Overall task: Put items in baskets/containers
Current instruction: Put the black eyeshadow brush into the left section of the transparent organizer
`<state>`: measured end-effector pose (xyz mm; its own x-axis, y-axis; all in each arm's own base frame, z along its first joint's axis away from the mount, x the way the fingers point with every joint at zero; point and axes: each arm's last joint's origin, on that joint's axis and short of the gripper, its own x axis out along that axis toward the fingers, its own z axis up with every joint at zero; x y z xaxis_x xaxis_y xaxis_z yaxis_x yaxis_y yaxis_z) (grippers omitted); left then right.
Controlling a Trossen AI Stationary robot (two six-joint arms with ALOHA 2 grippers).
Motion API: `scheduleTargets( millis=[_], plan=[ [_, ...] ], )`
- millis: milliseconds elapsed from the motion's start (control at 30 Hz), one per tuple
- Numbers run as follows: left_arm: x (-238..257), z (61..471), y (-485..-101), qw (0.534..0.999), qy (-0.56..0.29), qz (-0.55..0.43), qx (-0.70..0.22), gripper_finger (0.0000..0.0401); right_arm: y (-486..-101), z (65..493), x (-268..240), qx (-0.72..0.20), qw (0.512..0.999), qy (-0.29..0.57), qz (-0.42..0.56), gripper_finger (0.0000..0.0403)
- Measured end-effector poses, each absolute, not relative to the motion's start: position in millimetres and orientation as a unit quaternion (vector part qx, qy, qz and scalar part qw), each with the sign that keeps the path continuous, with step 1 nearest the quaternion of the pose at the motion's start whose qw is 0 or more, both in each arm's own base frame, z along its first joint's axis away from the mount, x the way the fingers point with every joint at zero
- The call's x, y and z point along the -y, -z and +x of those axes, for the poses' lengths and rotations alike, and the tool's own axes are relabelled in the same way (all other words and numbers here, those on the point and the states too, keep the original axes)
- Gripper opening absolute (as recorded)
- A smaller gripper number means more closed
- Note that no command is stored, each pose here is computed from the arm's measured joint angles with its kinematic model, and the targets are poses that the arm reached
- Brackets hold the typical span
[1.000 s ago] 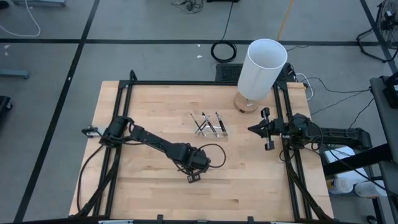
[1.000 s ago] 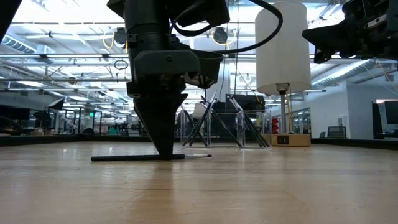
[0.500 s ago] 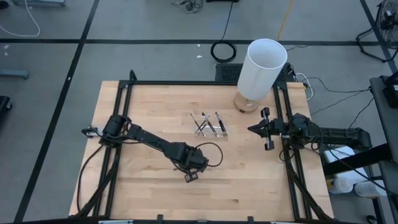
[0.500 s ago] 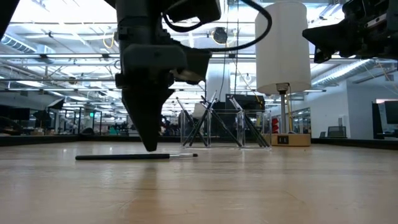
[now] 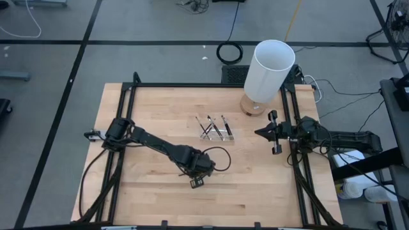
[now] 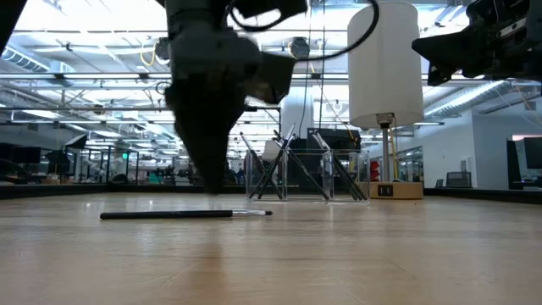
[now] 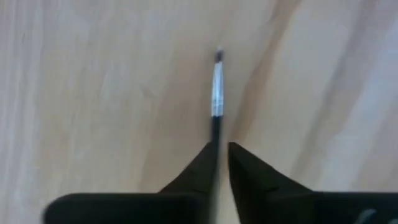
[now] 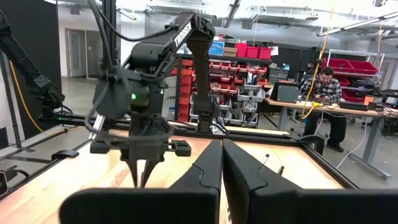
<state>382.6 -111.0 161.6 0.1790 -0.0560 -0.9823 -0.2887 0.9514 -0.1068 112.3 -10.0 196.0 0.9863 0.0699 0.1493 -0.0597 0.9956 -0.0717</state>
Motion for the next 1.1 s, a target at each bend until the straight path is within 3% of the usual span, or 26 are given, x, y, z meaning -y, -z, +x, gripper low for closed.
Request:
scheduleTargets(
  millis=[233,367,767,1100],
  plan=[
    [116.4,388.0,-170.1,0.766,-0.079,-0.126,-0.626,0.0145,-195.7,112.4,10.0,0.074,0.996,-0.032,-0.036,0.0],
    [113.3,387.6,-170.0,0.765,-0.089,-0.117,-0.627,0.0176,-195.4,112.4,10.0,0.073,0.996,-0.032,-0.036,0.0],
    [105.5,392.1,-159.0,0.752,-0.082,-0.126,-0.642,0.0182,-195.0,112.5,10.0,0.071,0.996,-0.033,-0.035,0.0],
    [108.6,390.5,-123.5,0.702,-0.091,-0.111,-0.697,0.0182,-194.5,112.6,10.0,0.068,0.997,-0.033,-0.031,0.0]
  ],
)
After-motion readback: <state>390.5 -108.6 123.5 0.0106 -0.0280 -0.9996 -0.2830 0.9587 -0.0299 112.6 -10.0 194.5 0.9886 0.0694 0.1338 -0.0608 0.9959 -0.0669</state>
